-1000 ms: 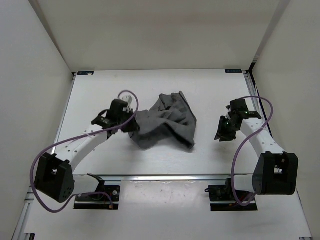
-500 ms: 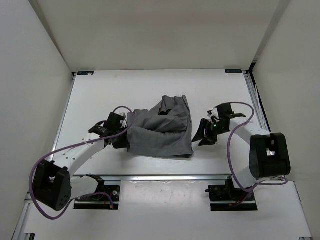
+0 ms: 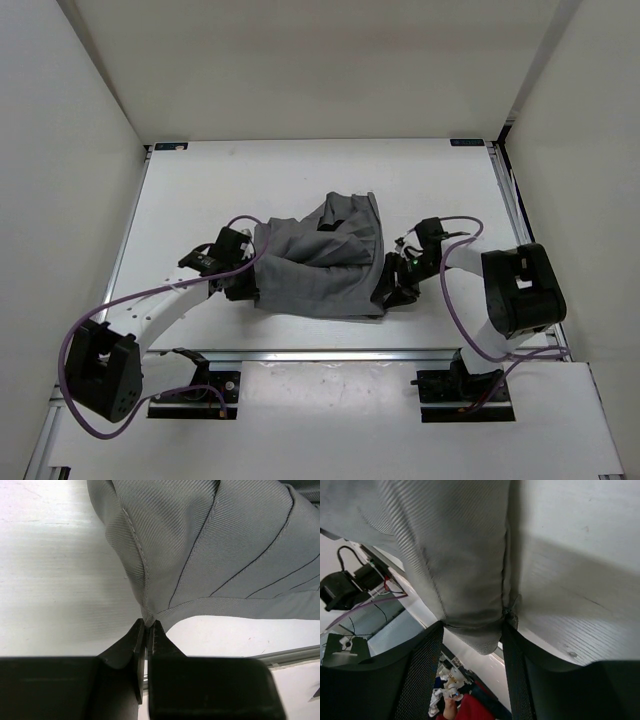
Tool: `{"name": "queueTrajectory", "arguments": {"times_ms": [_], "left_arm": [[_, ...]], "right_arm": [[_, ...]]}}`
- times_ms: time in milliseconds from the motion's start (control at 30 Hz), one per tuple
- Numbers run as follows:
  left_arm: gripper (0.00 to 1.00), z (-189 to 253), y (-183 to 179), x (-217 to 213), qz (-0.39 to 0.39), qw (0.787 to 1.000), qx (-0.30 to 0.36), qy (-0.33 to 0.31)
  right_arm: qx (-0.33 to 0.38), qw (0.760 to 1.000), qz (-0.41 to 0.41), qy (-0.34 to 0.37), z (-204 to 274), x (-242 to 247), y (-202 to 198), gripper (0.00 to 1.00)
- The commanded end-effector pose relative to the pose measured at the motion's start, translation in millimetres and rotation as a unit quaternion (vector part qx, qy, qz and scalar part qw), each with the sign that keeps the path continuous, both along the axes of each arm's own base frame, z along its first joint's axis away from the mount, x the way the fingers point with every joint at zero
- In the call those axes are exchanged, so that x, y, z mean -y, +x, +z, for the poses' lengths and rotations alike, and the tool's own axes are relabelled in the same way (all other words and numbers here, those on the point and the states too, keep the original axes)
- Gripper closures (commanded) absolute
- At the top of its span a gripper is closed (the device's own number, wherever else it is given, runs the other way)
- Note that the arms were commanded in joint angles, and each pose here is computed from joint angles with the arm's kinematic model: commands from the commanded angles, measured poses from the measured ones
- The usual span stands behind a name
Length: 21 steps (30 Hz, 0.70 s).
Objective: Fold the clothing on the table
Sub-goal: Flatten the skirt out
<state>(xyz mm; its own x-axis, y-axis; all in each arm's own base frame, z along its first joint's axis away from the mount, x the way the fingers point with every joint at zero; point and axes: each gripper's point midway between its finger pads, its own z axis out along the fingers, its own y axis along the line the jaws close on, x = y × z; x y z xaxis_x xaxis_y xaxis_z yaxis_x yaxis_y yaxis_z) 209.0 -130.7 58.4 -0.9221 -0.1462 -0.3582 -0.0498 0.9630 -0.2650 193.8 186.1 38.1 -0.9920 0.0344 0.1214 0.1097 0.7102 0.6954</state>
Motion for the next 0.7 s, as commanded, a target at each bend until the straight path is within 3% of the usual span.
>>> {"name": "queueTrajectory", "arguments": {"times_ms": [0,267,667], "left_arm": [[1.00,9.5,1.8,-1.7,0.006,1.000,0.012,-0.005],[1.00,13.0,0.2,-8.1,0.022,0.999,0.024,-0.006],[1.00,6.0,-6.7,-30.5,0.057,0.998,0.018,0.008]], "right_arm": [[-0.013,1.000,0.002,-0.026,-10.4,1.3,-5.2,0.44],[-0.038,0.995,-0.006,-0.087,-37.8,22.4,-24.0,0.50],[-0.076,0.993,-0.005,-0.095,-67.2,33.9,-56.1,0.56]]}}
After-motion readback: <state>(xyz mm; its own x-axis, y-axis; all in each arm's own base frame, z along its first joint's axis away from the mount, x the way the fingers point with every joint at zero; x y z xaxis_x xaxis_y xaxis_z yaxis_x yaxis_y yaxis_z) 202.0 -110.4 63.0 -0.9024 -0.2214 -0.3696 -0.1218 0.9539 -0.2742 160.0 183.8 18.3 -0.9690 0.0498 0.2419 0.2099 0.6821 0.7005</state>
